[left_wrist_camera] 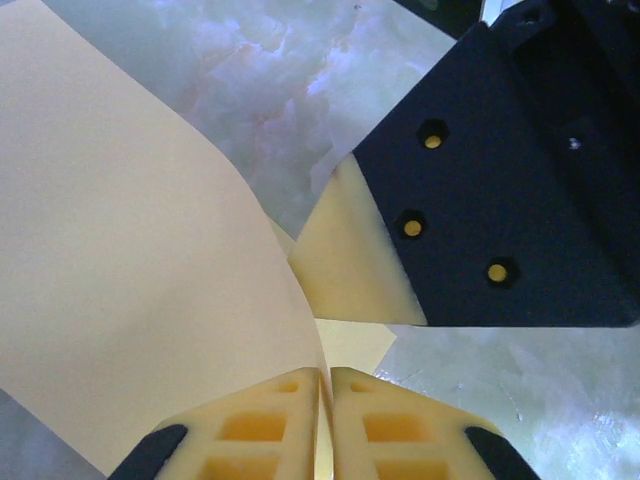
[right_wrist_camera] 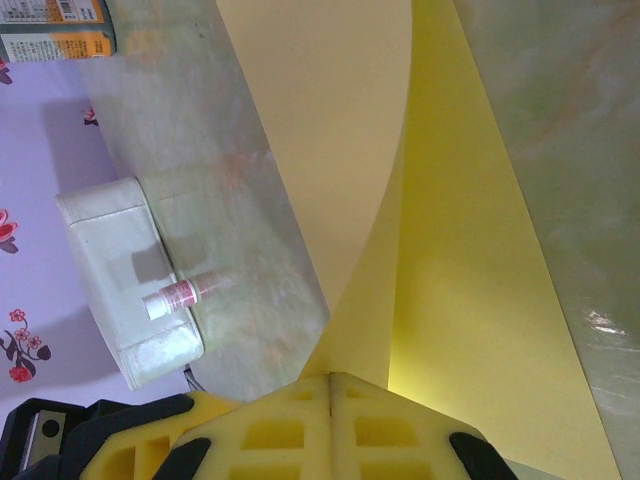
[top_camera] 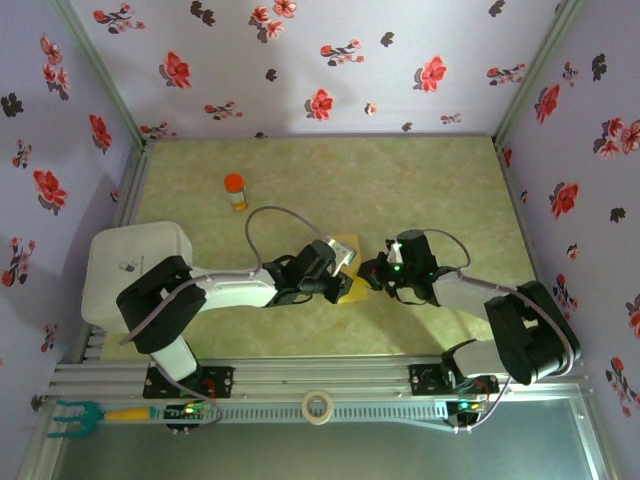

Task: Fold a paper plane with a square sheet of paper (pick it up from the middle)
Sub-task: Fold the triangle a second time at the center of the table.

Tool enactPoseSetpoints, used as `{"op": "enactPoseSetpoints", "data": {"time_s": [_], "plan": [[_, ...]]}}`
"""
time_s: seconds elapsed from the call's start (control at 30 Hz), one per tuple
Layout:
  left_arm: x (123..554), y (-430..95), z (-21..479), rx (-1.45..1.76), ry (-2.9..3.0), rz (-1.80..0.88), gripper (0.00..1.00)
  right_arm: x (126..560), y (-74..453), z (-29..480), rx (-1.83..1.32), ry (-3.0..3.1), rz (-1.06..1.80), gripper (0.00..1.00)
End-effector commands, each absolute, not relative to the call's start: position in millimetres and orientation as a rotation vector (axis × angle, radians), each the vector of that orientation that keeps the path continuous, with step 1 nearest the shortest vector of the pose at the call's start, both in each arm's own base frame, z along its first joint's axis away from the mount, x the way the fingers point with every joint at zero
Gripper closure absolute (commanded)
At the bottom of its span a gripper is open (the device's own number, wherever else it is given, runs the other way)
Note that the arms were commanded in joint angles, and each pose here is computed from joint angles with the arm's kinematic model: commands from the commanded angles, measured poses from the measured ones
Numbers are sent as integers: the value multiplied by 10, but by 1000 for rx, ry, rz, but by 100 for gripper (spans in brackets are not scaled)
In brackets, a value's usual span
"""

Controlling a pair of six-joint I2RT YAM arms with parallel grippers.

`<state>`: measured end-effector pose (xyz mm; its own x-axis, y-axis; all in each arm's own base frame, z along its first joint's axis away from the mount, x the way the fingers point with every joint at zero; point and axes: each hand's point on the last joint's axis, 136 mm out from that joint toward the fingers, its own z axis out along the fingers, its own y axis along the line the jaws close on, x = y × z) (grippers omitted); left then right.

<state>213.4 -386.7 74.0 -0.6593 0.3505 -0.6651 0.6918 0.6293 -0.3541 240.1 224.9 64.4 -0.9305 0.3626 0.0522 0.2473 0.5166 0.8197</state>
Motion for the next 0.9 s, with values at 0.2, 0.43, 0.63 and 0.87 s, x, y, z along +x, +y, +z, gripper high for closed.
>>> {"op": "enactPoseSetpoints", "data": {"time_s": [0.2, 0.43, 0.63, 0.87], "plan": [[2168, -3861, 662, 784, 2311, -839, 87, 2353, 2257, 612, 529, 2638, 1393, 95], [2172, -3851, 683, 769, 2305, -854, 100, 2276, 2107, 514, 539, 2695, 1247, 95], [2184, -3833, 716, 747, 2307, -864, 100, 2208, 2015, 389, 535, 2756, 1139, 98], [2193, -3832, 683, 741, 2330, -858, 100, 2236, 2135, 337, 519, 2764, 1197, 98]]}}
